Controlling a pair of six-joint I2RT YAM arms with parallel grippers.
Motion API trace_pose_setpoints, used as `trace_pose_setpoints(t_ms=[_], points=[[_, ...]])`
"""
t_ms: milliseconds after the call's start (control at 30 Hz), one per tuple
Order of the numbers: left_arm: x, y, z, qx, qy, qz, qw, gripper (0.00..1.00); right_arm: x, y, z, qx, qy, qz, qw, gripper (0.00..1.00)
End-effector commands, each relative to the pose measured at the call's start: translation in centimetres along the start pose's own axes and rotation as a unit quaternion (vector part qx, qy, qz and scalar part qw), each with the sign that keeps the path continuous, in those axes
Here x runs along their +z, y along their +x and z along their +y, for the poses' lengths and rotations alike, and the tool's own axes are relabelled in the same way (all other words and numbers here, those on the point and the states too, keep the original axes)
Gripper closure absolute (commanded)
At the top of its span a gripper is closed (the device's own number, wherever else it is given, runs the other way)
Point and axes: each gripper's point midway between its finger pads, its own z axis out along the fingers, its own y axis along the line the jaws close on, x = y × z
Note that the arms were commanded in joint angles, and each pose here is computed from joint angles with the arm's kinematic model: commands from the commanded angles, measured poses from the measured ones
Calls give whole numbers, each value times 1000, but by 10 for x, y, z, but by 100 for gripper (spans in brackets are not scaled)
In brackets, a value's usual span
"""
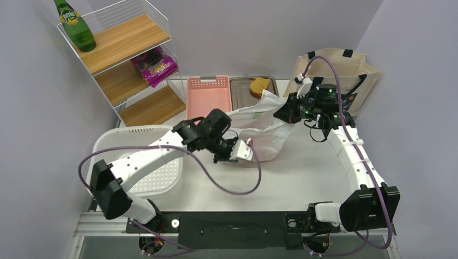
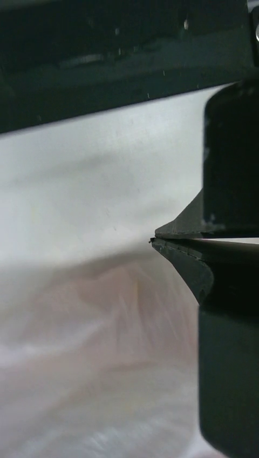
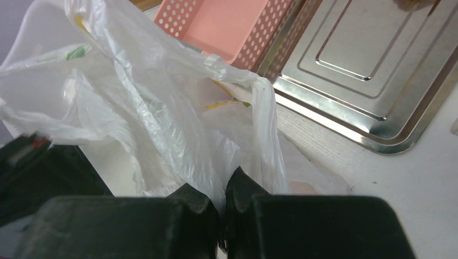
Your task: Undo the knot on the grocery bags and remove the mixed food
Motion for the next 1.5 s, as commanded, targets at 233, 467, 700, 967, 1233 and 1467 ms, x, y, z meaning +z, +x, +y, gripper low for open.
trace_pose_setpoints(t_ms=[233,467,700,967,1233,1467], points=[[-54,-100,6,24,-132,-159,978,62,5,-29,-3,-5,-4,-60,998,100],[-58,-90,90,71,-231,-80,967,29,8,-21,1,-5,-12,-53,999,100],[-25,-18,87,45,-106,14,993,24,8,-24,-4,-11,2,-57,998,100],[4,24,67,20,-95,50,994,24,14,-26,-13,0,12,-56,998,100],[8,38,73,12,-132,69,989,41,16,-29,-13,6,9,-59,998,100],[-57,-63,56,77,-133,-64,986,100,14,-34,-28,4,35,-66,997,100]])
